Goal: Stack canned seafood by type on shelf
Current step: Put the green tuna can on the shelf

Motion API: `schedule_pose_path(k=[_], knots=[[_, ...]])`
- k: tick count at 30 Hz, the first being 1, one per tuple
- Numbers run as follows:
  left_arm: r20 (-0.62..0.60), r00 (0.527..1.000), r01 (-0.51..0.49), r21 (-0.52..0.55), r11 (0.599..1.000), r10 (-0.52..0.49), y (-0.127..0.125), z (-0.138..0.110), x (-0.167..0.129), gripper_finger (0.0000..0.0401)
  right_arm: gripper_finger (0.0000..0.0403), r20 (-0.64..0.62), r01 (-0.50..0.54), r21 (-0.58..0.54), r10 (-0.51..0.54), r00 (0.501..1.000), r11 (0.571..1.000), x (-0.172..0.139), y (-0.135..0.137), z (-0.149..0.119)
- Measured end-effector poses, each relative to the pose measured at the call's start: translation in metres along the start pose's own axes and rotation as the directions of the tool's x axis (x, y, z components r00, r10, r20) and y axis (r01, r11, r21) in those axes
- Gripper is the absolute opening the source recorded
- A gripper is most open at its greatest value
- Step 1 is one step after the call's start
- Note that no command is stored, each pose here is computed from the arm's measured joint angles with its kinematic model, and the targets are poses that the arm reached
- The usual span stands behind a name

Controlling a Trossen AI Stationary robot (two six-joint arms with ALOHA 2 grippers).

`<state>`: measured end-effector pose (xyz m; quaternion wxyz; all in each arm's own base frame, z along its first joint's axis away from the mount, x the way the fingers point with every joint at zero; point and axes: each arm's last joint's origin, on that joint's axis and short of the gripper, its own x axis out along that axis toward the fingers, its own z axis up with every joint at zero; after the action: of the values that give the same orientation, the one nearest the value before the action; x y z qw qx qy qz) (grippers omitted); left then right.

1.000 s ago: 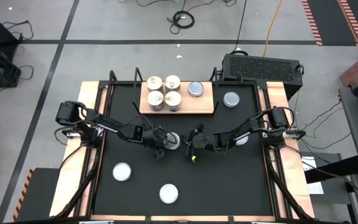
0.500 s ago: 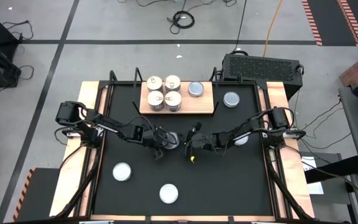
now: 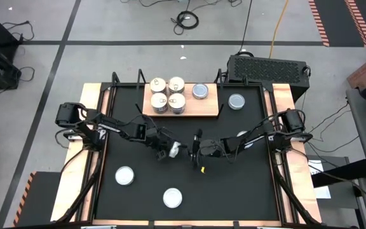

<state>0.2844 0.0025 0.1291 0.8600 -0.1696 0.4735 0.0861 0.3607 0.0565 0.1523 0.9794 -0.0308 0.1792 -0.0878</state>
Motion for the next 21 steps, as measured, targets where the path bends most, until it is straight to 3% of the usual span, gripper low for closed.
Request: schedule_pose_path(k=[9, 15, 21], knots=[[0.0, 0.999, -0.042, -0.017, 0.999, 0.042, 0.014, 0.011, -0.039, 0.0189, 0.0, 0.001, -0.013, -0.031, 0.013, 1.0, 0.999, -0.003, 0.005, 0.0], [0.138, 0.989, -0.054, 0.001, 0.999, 0.054, 0.01, 0.016, -0.084, 0.0189, 0.0, -0.026, -0.011, -0.046, 0.009, 1.0, 0.999, -0.003, 0.006, -0.003], [0.273, 0.96, 0.04, 0.051, 0.998, -0.052, -0.006, 0.013, -0.124, 0.0189, 0.0, -0.056, -0.009, -0.055, 0.006, 0.998, 0.998, -0.003, 0.005, -0.006]])
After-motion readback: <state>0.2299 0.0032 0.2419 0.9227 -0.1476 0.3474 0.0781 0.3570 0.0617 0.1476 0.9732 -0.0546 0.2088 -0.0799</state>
